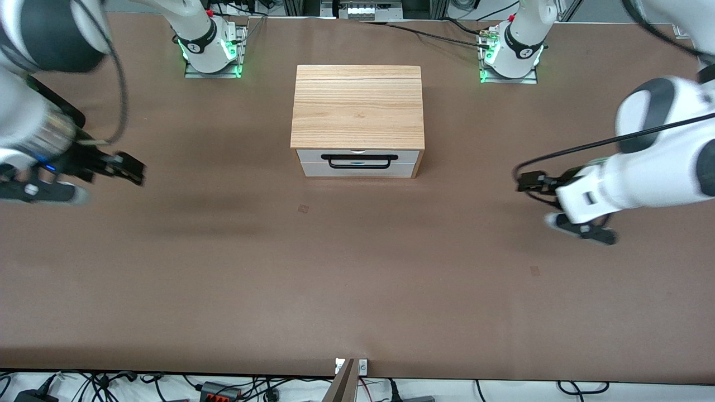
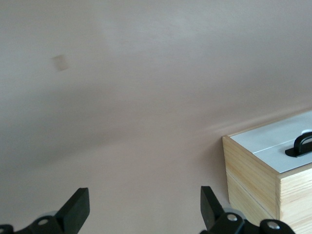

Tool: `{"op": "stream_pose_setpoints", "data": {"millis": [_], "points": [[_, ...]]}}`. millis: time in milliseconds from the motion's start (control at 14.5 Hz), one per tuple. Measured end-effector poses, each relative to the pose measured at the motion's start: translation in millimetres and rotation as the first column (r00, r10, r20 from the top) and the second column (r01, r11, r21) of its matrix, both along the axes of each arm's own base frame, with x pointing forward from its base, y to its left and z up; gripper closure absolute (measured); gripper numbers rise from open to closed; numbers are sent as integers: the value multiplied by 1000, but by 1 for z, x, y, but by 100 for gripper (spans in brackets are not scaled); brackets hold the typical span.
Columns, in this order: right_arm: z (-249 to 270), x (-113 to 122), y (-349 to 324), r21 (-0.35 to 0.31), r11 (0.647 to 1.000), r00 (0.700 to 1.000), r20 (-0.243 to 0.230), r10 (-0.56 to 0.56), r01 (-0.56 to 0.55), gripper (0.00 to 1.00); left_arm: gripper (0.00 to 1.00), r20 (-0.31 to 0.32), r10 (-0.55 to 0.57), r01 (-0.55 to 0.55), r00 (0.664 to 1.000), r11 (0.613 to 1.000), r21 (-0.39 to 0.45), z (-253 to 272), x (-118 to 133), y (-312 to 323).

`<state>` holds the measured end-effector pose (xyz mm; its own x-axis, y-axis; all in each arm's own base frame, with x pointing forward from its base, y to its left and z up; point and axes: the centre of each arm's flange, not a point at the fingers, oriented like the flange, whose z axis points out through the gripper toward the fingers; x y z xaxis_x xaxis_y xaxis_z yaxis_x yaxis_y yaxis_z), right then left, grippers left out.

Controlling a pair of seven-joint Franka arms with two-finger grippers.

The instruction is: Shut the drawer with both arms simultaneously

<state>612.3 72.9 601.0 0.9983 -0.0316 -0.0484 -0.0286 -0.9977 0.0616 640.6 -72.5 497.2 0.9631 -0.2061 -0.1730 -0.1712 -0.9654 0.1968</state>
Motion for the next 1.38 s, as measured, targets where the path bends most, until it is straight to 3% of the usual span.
{"op": "stream_pose_setpoints", "data": {"millis": [138, 345, 483, 828, 1103, 1379], "points": [[6, -13, -14, 9, 1000, 998, -59, 0, 0, 0, 0, 51, 48, -51, 998, 997, 53, 36, -10, 14], [-1, -12, -41, 40, 999, 996, -91, -8, 12, 0, 0, 120, 120, -135, 986, 983, 123, 79, -26, 17], [-8, -15, -52, 72, 997, 994, -107, -7, 14, 0, 0, 115, 142, -157, 983, 978, 138, 89, -34, 15], [-8, -54, -71, 93, 995, 999, -26, -26, 29, 0, 0, 121, 145, -162, 982, 976, 148, 78, -47, 4], [-7, -67, -74, 87, 996, 999, -21, -30, 32, 0, 0, 155, 138, -164, 978, 971, 175, 69, -86, -1], [-11, -66, -73, 86, 996, 999, -24, -27, 29, 0, 0, 160, 153, -180, 975, 968, 172, 69, -91, 6]]}}
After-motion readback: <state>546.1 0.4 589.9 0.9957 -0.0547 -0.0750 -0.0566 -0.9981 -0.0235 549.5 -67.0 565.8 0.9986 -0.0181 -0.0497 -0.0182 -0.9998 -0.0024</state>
